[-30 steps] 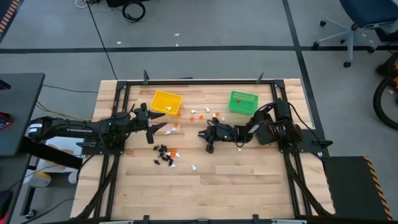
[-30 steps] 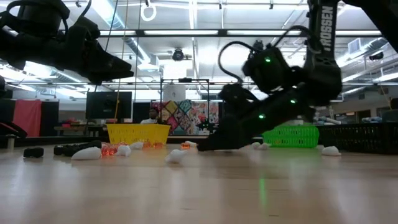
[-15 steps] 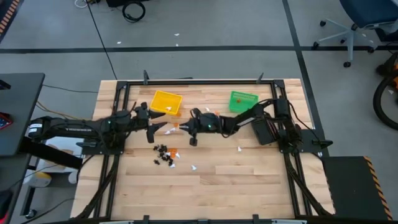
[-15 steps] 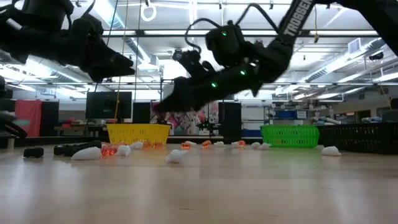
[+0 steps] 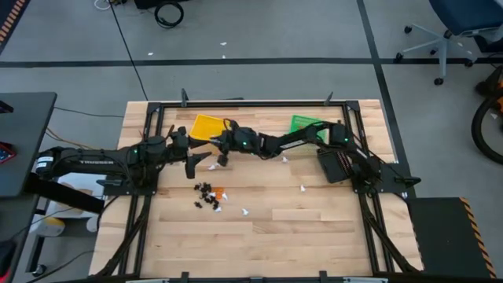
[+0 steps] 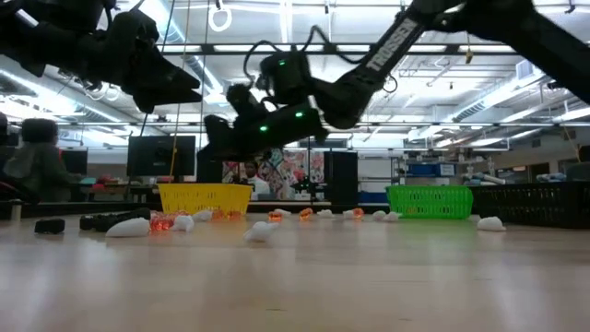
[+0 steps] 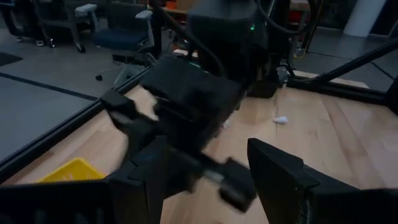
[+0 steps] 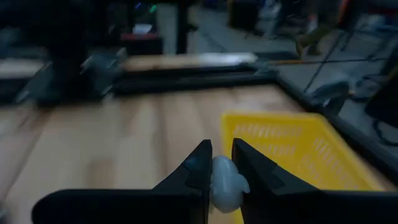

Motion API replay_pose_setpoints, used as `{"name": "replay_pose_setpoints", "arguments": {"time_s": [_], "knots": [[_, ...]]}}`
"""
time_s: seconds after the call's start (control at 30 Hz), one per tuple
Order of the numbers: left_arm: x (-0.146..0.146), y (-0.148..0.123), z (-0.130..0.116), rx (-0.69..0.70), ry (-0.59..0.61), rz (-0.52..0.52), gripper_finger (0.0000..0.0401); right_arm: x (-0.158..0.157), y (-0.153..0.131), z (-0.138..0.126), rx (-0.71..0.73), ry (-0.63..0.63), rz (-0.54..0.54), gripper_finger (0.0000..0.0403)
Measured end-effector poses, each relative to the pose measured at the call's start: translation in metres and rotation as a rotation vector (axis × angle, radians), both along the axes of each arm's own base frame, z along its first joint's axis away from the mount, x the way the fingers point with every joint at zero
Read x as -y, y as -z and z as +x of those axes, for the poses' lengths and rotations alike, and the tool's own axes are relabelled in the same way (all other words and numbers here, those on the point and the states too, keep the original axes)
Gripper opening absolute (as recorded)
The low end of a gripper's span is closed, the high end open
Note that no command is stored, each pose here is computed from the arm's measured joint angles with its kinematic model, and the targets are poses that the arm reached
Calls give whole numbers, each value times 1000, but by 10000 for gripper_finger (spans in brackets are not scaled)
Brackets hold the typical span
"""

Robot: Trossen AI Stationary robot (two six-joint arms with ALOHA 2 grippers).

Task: Sort Halloween decoration
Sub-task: Put the white ghost toy into the yellow bin, then put the orange pumpkin toy into the green bin

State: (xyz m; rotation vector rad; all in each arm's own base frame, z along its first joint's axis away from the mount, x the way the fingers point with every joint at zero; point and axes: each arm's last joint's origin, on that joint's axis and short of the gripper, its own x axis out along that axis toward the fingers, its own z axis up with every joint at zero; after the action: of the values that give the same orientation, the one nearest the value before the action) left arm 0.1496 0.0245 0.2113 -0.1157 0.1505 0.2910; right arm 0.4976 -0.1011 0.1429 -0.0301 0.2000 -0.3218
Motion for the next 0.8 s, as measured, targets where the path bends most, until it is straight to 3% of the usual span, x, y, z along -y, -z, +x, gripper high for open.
{"name": "replay_pose_setpoints", "arguments": {"time_s": [0.27, 0.6, 0.8], "knots": [[-1, 0, -1, -7, -21, 0, 196, 26, 5, 15, -66, 147, 69, 74], [0, 3, -1, -34, -21, -4, 196, 39, -3, 9, -86, 37, 146, 132], [0, 6, -2, -60, -24, -15, 196, 19, -40, -3, -223, 38, 32, 130]]}}
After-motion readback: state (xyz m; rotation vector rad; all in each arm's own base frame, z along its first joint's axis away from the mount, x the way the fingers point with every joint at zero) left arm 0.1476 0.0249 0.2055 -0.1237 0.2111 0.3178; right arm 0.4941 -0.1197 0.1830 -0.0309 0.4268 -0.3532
